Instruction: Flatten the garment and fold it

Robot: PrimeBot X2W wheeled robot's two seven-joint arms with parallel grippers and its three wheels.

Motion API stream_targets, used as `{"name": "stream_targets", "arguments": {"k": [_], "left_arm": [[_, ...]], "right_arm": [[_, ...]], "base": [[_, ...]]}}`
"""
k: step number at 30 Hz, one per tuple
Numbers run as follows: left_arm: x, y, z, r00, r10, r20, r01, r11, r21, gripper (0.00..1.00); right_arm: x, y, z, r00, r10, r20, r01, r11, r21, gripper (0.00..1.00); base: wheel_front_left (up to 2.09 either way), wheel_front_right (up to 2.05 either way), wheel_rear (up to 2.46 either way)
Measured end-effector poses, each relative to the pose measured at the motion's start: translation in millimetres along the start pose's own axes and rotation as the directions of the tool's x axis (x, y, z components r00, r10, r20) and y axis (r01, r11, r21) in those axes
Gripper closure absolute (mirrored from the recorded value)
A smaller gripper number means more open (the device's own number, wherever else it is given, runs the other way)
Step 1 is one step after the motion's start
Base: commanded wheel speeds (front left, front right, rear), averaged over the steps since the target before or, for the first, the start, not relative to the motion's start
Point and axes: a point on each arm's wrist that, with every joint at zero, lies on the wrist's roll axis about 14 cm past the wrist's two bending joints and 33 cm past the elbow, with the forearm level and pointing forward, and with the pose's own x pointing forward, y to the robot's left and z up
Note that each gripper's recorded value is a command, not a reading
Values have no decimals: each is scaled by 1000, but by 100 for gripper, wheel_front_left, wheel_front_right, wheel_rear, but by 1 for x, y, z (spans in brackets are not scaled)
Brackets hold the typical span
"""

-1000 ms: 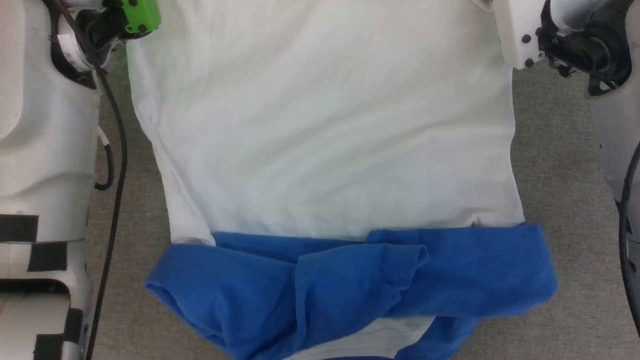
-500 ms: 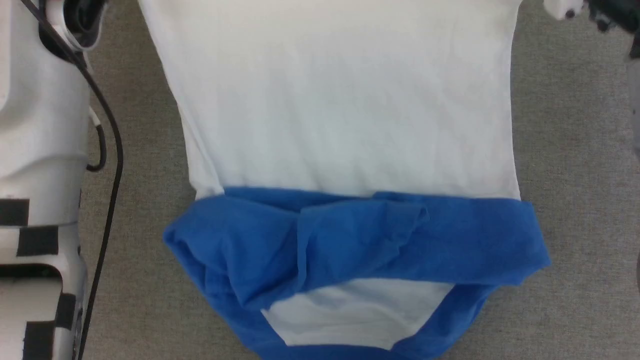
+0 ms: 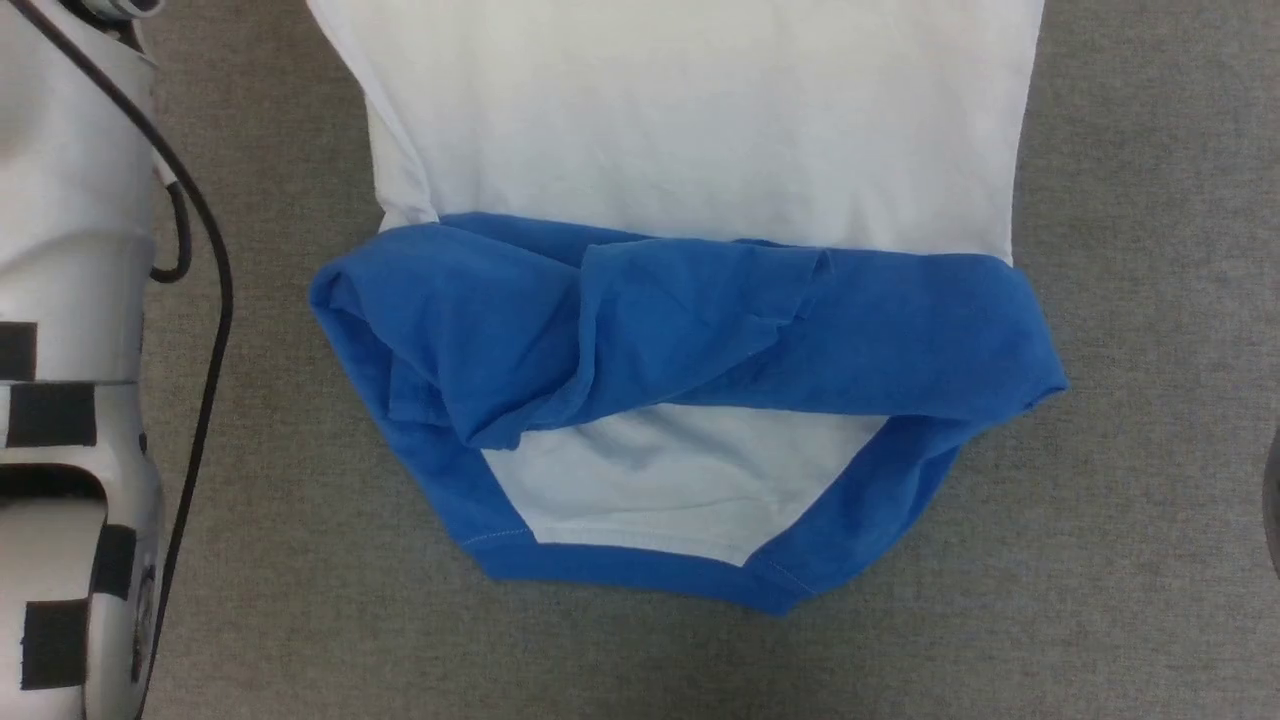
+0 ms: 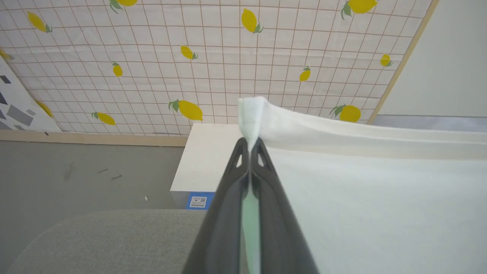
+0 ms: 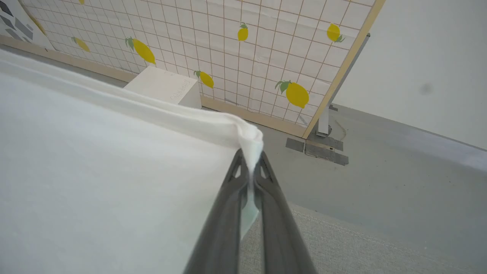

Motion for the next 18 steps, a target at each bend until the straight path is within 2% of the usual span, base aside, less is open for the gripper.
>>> {"name": "stream_targets", "arguments": {"k": [5,8,12,18], "left_arm": [[-9,-12,-3,998,-63,-20,62,997,-37,100],[-24,-16,-16,995,-85,-52,82,995,-58,100],[-52,-15,-29,993,-93,-70,88,993,-79,100],[-103,-29,-29,988,-140,-60,132,985,-114,100]], "right_arm": [[-6,16,-1,999,41,-4,-41,999,-29,100],[-17,26,-19,996,78,-36,-80,996,-39,100],[-42,41,-43,987,140,-74,-139,990,9,100],[-90,53,-53,978,197,-66,-190,977,99,100]], "base": [[0,0,0],[0,0,0],[0,0,0],[0,0,0]]}}
